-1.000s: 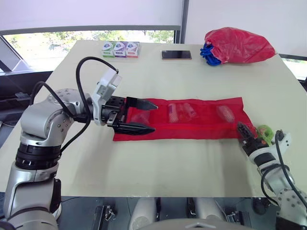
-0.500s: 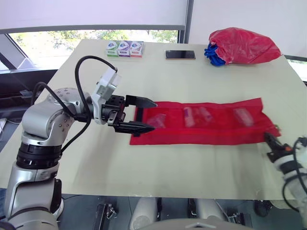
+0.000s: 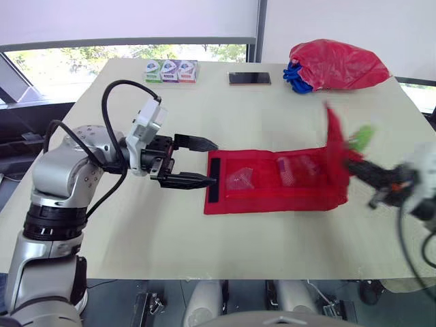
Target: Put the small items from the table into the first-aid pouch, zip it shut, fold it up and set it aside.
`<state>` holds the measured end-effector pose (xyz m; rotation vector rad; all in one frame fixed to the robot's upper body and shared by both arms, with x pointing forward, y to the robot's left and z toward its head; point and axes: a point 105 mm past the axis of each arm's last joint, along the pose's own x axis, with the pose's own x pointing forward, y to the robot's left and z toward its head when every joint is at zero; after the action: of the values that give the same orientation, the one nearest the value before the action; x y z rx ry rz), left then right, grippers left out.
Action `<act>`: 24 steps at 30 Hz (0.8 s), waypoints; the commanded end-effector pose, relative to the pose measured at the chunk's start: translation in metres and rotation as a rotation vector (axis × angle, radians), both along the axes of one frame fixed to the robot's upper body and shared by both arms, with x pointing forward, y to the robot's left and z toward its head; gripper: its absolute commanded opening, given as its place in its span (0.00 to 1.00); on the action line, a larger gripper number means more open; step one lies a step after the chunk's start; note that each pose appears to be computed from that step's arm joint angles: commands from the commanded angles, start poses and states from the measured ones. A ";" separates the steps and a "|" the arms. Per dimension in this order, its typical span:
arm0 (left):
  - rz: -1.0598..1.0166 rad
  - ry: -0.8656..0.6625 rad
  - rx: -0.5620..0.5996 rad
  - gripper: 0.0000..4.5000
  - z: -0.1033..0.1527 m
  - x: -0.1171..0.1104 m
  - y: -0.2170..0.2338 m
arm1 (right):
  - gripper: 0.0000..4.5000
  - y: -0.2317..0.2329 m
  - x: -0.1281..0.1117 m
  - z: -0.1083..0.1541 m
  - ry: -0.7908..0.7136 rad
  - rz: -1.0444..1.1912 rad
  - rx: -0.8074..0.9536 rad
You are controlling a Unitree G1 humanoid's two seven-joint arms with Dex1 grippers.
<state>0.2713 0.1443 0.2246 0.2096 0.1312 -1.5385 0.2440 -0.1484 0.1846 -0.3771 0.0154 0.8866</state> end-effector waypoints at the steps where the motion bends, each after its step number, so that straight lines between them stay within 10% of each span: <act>1: 0.006 -0.045 0.003 1.00 0.007 -0.002 0.002 | 0.01 0.024 -0.006 -0.025 0.001 0.144 -0.228; 5: 0.029 -0.044 -0.004 1.00 0.006 -0.003 0.005 | 0.01 0.018 -0.006 -0.055 0.011 0.192 -0.460; 8: 0.062 -0.036 -0.004 1.00 0.003 -0.003 0.010 | 0.19 0.010 0.001 -0.046 -0.006 0.143 -0.474; 16: 0.225 0.190 -0.067 1.00 -0.027 -0.001 0.026 | 0.98 0.010 -0.022 0.004 0.009 0.134 -0.163; 24: 0.537 0.522 -0.192 1.00 -0.069 0.022 0.040 | 0.98 -0.001 -0.032 0.041 -0.003 0.173 -0.015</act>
<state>0.2901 0.1817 0.1532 -0.3099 0.4075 -1.0732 0.2170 -0.1504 0.2109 -0.4007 0.0266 1.0256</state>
